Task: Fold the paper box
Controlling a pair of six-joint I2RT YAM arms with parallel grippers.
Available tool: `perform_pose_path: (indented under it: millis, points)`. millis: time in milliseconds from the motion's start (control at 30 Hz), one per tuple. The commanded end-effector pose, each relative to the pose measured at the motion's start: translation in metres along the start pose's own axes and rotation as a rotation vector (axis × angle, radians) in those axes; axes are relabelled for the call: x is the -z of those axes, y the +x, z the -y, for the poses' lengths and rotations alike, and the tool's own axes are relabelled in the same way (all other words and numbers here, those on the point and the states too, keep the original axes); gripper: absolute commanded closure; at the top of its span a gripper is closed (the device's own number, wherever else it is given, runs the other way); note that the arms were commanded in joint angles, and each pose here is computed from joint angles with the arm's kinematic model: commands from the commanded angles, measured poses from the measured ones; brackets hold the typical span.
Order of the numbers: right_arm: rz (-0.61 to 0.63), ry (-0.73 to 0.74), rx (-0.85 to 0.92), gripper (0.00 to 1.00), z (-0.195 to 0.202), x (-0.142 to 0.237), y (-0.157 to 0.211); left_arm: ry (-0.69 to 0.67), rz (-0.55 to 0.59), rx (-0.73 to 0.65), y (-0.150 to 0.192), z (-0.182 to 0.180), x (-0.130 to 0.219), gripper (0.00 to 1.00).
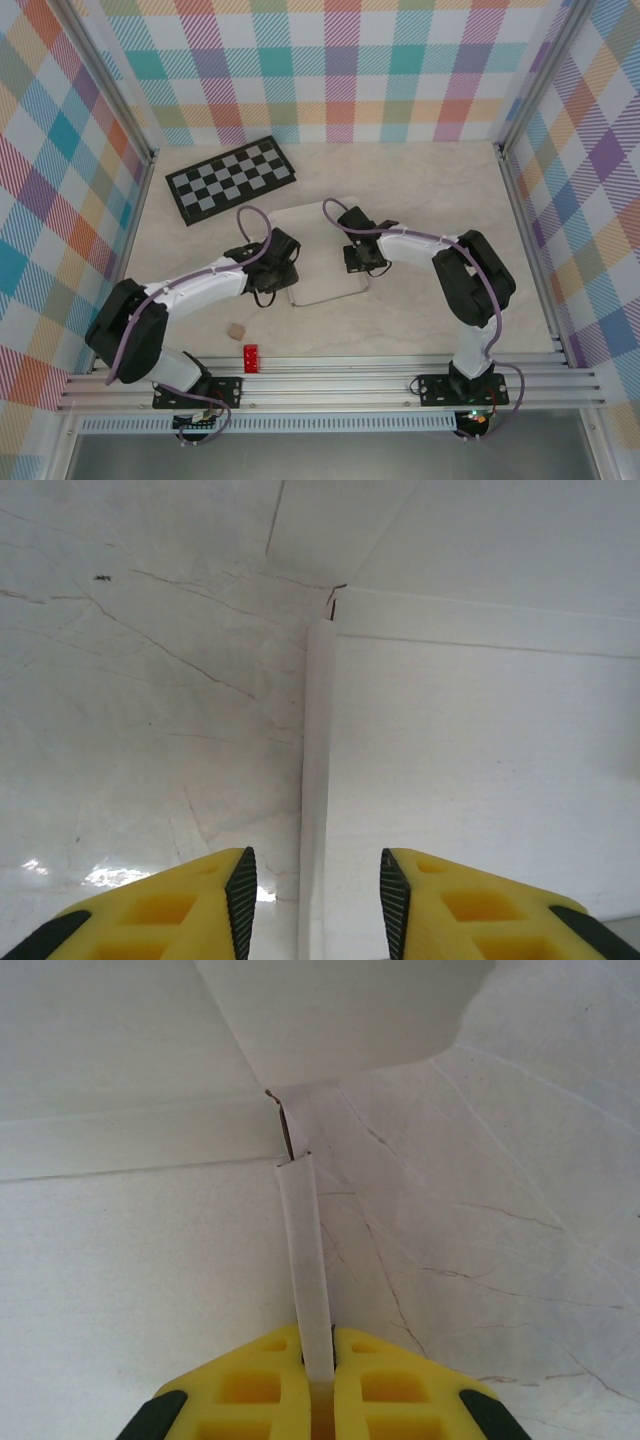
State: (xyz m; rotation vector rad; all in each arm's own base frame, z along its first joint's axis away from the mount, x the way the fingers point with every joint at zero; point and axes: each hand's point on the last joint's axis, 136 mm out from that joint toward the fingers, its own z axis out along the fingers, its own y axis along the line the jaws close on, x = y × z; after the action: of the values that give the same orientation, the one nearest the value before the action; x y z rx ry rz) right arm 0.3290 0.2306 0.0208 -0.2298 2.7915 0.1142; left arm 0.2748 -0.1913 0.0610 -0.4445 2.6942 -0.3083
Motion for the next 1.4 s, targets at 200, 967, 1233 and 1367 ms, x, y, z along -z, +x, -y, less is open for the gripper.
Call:
perform_pose_path:
  millis: [200, 967, 1233, 1367]
  points:
    - [-0.025, -0.007, -0.004, 0.93, 0.001, 0.0, 0.005, -0.019, -0.037, -0.023, 0.009, 0.011, -0.03, 0.76]
    - [-0.136, -0.124, 0.07, 0.68, 0.0, 0.033, 0.03, -0.221, 0.016, -0.124, -0.001, -0.012, -0.031, 0.96]
    - [-0.14, -0.1, 0.107, 0.7, -0.001, 0.02, 0.02, -0.216, 0.01, -0.133, 0.0, -0.012, -0.031, 0.97]
    - [-0.139, -0.104, 0.099, 0.71, -0.004, 0.012, 0.015, -0.213, 0.004, -0.138, 0.002, -0.012, -0.032, 0.97]
